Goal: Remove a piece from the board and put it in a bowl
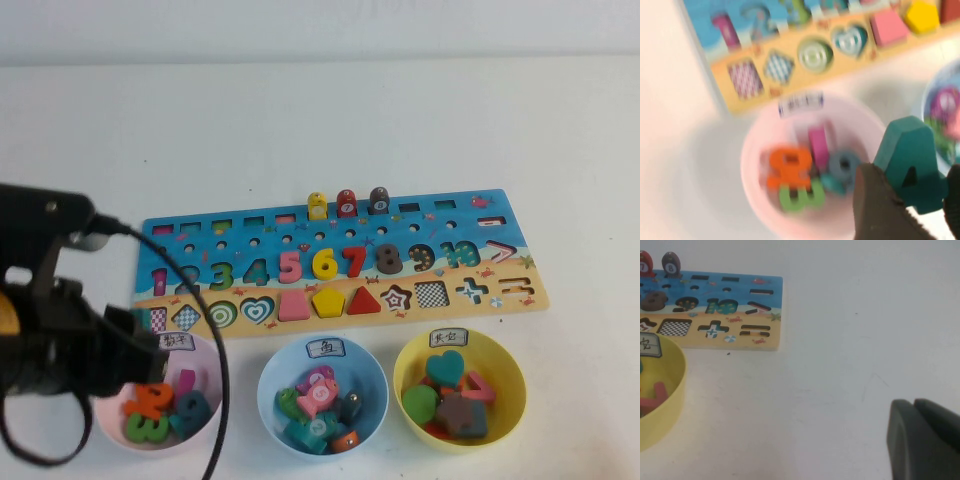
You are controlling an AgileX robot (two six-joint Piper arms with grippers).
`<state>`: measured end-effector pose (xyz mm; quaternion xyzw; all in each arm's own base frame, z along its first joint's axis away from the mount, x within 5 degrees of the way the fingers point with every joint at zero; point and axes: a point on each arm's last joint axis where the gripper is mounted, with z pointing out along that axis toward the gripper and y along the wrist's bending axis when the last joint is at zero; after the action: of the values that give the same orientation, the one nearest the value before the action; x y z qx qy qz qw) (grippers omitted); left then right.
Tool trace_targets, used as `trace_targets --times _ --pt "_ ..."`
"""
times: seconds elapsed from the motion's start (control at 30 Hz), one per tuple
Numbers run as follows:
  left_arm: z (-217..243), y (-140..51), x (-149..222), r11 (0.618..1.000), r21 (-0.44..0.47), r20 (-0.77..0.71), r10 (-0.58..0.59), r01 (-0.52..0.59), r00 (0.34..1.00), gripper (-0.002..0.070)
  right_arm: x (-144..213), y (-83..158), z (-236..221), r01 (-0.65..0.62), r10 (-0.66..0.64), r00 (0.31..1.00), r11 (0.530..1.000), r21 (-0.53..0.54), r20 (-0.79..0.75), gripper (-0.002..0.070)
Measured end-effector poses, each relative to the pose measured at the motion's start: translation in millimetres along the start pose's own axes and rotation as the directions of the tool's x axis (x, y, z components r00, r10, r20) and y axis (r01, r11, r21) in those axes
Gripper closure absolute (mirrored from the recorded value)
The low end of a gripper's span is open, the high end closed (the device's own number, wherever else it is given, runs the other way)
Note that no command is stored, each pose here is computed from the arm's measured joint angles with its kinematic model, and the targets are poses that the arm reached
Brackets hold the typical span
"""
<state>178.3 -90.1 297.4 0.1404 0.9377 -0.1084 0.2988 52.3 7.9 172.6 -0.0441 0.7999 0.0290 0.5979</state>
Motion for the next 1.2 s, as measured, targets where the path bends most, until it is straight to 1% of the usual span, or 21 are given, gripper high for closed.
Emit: trace_targets --times 0.13,0.27,0.5,0.67,0.8,0.9,1.07,1.13,1.2 --pt "-1 2.7 30 1.000 0.021 -0.035 0.009 -0.009 0.999 0.0439 0 0 0 0.000 0.000 1.000 1.000 0.000 0.000 0.0694" --pt "10 4.3 43 1.000 0.021 -0.100 0.016 -0.014 0.995 0.0439 0 0 0 0.000 0.000 1.000 1.000 0.000 0.000 0.0694" --pt "47 5.7 42 0.999 0.001 -0.213 0.043 -0.044 0.976 0.0439 0 0 0 -0.002 0.002 1.000 1.000 -0.001 0.000 0.0694" --pt "73 6.2 36 0.999 -0.007 -0.204 0.043 -0.046 0.978 0.0439 0 0 0 -0.002 0.002 1.000 1.000 -0.001 0.000 0.0694" --pt "87 6.9 37 0.999 -0.013 -0.229 0.042 -0.046 0.972 0.0439 0 0 0 -0.002 0.002 1.000 1.000 -0.001 0.000 0.0694" --pt "94 7.4 37 0.999 -0.016 -0.239 0.044 -0.049 0.970 0.0439 0 0 0 -0.002 0.002 1.000 1.000 -0.001 0.000 0.0694" --pt "96 7.4 34 0.998 -0.015 -0.212 0.053 -0.057 0.976 0.0439 0 0 0 -0.002 0.002 1.000 1.000 -0.001 0.000 0.0694" --pt "96 7.4 34 0.998 -0.014 -0.210 0.056 -0.060 0.976 0.0424 0 0 0 -0.002 0.002 1.000 1.000 -0.001 0.000 0.0694" --pt "96 7.4 34 0.998 -0.015 -0.210 0.057 -0.062 0.976 0.0366 0 0 0 -0.002 0.002 1.000 1.000 -0.001 0.000 0.0694"
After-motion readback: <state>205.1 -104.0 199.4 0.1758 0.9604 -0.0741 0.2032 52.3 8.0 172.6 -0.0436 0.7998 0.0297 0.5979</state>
